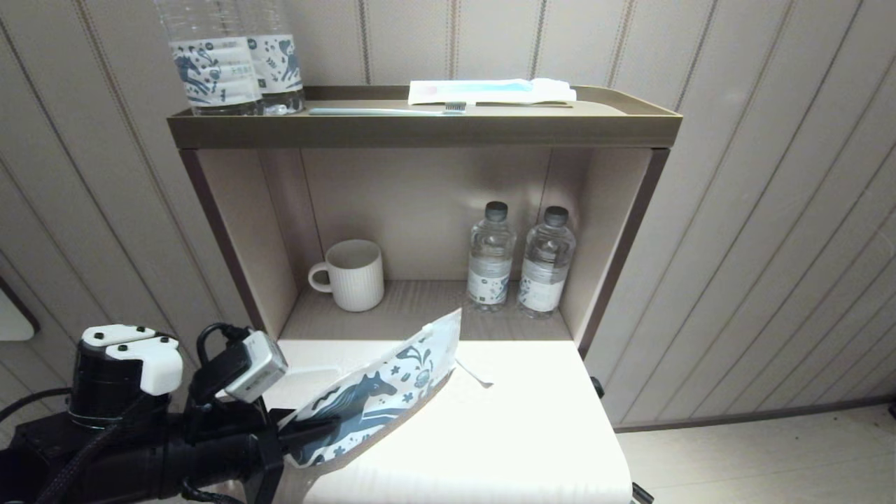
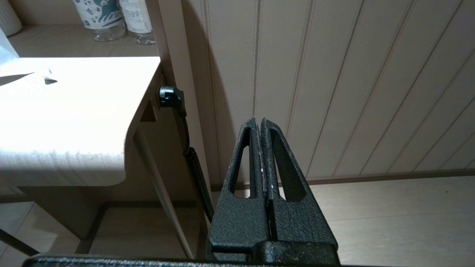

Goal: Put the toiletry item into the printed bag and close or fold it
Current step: Pick up the storage bag

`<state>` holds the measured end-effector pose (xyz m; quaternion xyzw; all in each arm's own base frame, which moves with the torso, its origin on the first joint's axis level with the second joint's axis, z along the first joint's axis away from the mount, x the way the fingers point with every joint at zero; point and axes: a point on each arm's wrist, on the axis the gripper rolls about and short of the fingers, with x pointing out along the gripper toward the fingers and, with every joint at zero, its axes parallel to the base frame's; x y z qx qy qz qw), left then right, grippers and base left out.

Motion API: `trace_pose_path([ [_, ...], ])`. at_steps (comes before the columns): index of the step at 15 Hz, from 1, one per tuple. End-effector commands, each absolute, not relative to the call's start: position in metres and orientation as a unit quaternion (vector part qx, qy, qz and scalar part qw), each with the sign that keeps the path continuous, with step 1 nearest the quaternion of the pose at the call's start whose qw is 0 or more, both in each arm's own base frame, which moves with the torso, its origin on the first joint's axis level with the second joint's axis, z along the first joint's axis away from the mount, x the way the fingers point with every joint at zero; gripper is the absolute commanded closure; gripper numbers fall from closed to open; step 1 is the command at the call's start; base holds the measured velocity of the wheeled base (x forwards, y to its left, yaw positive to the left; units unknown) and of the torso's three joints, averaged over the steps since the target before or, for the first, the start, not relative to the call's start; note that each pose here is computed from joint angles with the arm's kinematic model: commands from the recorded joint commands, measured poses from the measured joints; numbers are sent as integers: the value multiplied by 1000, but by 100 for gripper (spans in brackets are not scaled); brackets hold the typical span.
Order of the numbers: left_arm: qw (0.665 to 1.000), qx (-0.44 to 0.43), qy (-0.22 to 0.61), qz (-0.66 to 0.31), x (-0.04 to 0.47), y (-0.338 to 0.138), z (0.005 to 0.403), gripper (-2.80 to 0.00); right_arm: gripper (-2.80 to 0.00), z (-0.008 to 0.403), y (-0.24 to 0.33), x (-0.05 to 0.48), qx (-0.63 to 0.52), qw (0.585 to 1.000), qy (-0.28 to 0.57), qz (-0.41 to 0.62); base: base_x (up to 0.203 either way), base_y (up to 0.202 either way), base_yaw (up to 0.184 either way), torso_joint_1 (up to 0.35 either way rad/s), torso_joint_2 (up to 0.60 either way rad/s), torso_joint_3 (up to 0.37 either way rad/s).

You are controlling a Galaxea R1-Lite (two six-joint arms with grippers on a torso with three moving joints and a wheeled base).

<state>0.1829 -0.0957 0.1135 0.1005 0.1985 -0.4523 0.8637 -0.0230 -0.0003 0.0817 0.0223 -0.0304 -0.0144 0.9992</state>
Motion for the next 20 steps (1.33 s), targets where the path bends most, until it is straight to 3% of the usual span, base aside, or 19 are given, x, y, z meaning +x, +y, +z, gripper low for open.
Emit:
trace_pose_path([
  [1,876,102,152,-447,169,-87,134,0,0,82,0,-23,22,999,-31,-14,0,0,0,0,0,0],
  [10,899,41,216,-380,107,-43,159,0,0,81,0,-23,20,999,-28,-15,0,0,0,0,0,0],
  [15,872,19,233,-429,95,-42,172,0,0,78,0,-23,18,1000,-11,-11,0,0,0,0,0,0],
  [20,869,20,232,-436,96,-43,172,0,0,77,0,-24,8,1000,15,-10,0,0,0,0,0,0],
])
